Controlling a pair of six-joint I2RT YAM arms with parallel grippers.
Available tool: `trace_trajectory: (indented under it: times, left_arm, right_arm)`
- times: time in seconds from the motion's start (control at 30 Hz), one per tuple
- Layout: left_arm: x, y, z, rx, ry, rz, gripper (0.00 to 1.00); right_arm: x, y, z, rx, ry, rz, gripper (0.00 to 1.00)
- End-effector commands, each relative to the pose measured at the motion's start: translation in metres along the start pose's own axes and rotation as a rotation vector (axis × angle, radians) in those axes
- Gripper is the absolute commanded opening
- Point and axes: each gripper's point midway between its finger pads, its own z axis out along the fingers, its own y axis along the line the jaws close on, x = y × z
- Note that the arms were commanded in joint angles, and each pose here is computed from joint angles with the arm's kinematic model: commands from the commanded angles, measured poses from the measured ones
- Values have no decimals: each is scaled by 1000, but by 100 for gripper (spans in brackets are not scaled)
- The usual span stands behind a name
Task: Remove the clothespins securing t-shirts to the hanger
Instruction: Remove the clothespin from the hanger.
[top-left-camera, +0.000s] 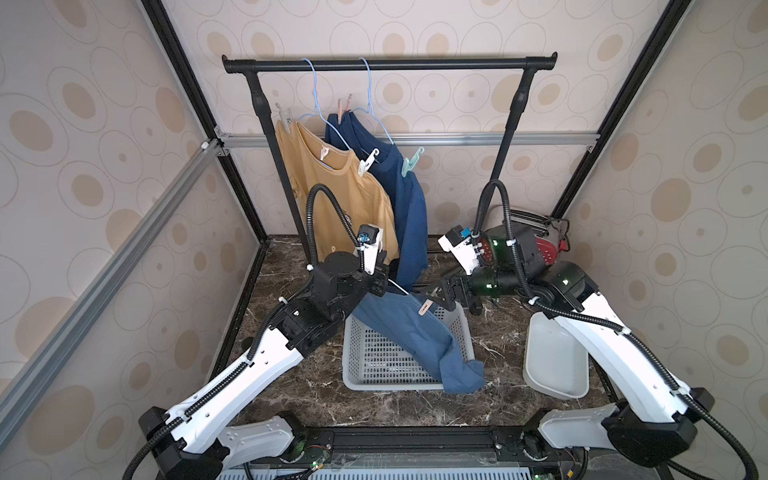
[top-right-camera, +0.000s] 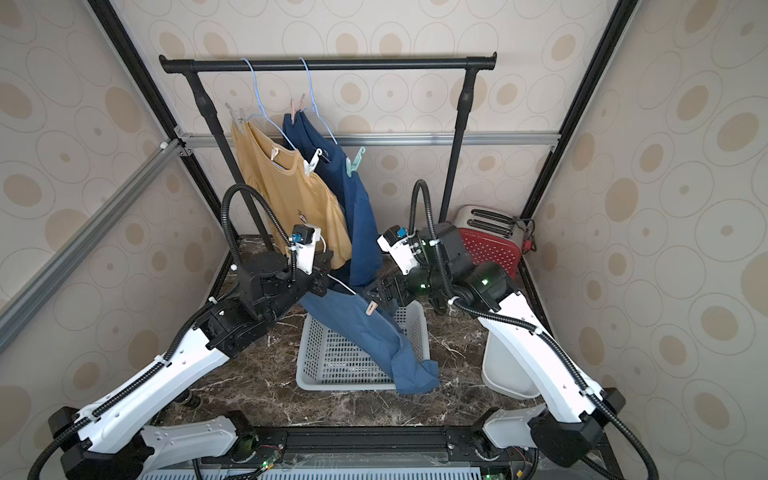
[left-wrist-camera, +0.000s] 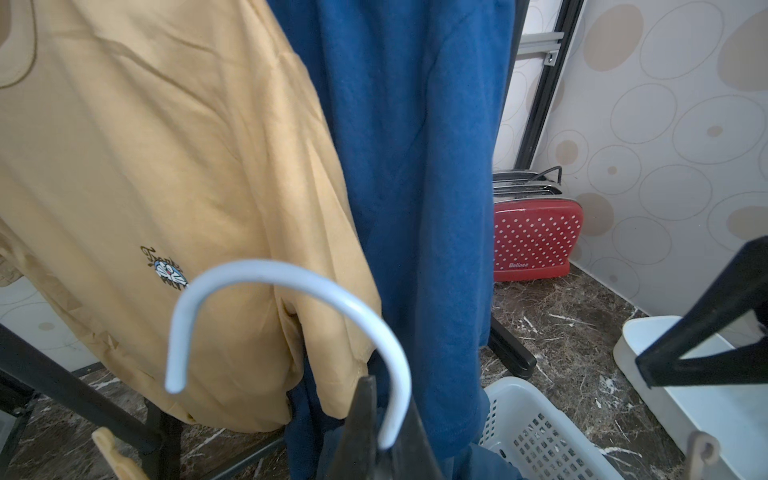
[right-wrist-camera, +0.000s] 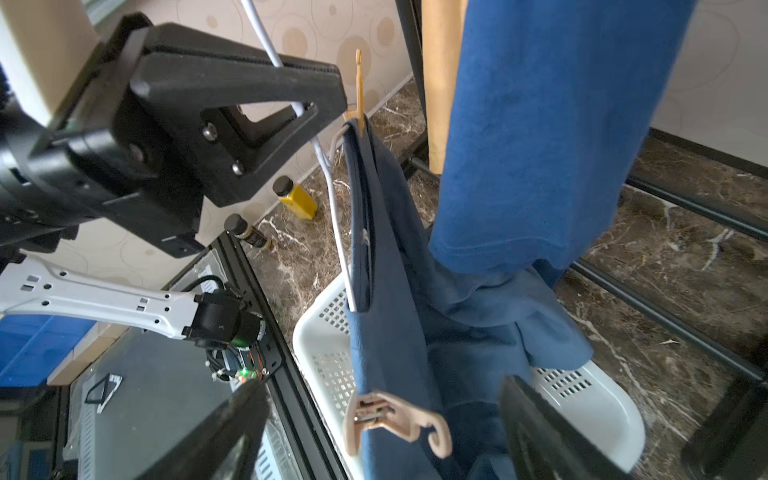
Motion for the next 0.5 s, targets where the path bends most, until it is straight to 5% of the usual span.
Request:
trace_trajectory:
  times: [0.0,0.27,0.47]
  left_arm:
    - [-22,4,-1,-13,-78,12,0]
    - [-22,4,-2,-12,-81,14,0]
    - [-21,3,-2,-9,-78,10,0]
  right_arm:
    - [42,-3,1,12,223,54,86]
    - [38,8,6,-49,213,37,63]
    - [41,10,11,-52,218,13,55]
